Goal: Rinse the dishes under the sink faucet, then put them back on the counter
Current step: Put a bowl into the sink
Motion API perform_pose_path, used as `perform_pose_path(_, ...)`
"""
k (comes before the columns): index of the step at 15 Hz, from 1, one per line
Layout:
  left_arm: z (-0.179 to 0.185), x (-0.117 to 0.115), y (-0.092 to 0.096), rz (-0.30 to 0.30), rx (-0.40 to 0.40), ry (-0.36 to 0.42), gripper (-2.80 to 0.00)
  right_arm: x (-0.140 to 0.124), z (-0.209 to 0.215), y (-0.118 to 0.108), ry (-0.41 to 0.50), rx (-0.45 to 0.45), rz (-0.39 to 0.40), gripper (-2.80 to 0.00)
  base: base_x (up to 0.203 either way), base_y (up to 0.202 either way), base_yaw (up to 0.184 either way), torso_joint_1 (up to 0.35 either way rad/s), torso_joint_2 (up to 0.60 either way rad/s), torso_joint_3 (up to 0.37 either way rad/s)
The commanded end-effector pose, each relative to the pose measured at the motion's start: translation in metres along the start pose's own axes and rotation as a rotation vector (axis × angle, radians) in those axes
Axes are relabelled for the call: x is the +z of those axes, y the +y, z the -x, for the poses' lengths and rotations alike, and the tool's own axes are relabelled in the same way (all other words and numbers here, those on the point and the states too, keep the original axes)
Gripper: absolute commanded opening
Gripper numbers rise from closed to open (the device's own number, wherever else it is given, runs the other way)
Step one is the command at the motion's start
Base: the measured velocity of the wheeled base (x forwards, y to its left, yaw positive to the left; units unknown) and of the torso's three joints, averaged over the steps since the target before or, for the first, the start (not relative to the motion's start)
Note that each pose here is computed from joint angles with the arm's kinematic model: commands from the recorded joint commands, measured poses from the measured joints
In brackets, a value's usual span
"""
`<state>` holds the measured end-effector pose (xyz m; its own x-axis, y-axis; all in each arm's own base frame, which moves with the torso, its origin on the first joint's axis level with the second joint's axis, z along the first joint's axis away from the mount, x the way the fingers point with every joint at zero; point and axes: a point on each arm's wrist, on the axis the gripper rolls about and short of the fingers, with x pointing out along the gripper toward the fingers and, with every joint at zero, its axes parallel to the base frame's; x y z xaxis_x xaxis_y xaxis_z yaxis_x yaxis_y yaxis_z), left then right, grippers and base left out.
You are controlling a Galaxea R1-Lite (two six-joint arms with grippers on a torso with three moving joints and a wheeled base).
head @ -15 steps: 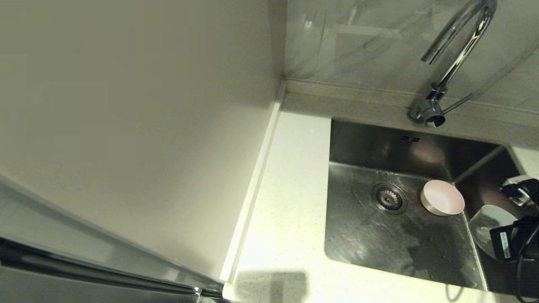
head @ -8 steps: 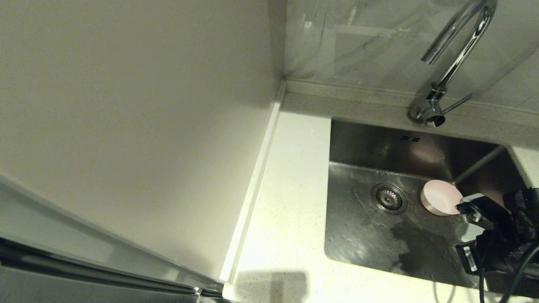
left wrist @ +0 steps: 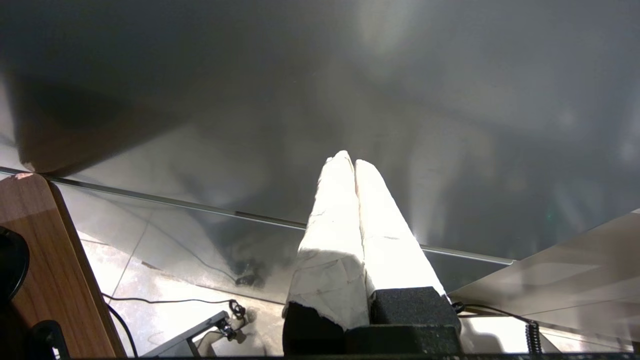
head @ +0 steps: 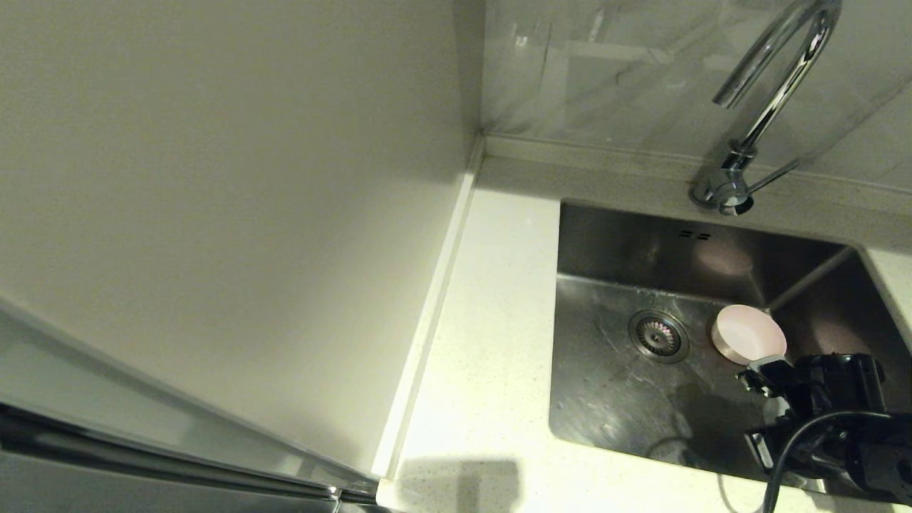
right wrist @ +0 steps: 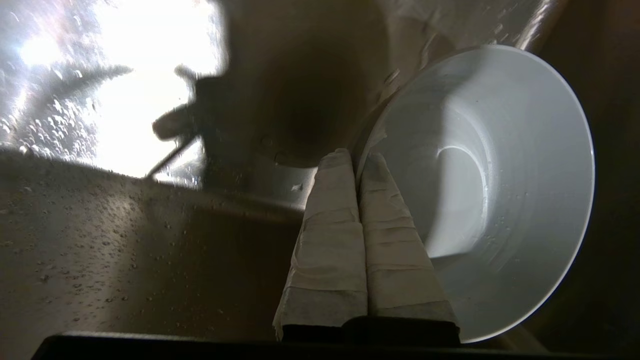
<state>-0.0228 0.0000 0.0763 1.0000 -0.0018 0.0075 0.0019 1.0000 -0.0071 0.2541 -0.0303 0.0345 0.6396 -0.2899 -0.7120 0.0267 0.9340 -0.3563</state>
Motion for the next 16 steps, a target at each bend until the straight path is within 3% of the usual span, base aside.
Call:
perform_pose_path(1, 0.000, -0.001, 0.000, 0.001, 0.000, 0.003, -2.80, -0.001, -0.014, 0.003, 0.032, -0.001, 0.008, -2.80, 0.000, 0.000, 0.000, 0.000, 0.00, 0.000)
perform_pose_path(12, 0.000, -0.001, 0.000, 0.001, 0.000, 0.003, -2.80, 0.009, -0.042, 0.003, 0.049, -0.047, -0.016, -2.80, 0.000, 0.000, 0.000, 0.000, 0.00, 0.000)
perform_pose_path(13, 0.000, -0.001, 0.000, 0.001, 0.000, 0.003, -2.80, 0.009, -0.042, 0.003, 0.051, -0.056, -0.016, -0.12, 0.000, 0.000, 0.000, 0.000, 0.00, 0.000)
perform_pose_path(16, 0.000, -0.001, 0.000, 0.001, 0.000, 0.003, -2.80, 0.010, -0.042, 0.003, 0.047, -0.059, -0.017, 0.00, 0.000, 0.000, 0.000, 0.000, 0.00, 0.000)
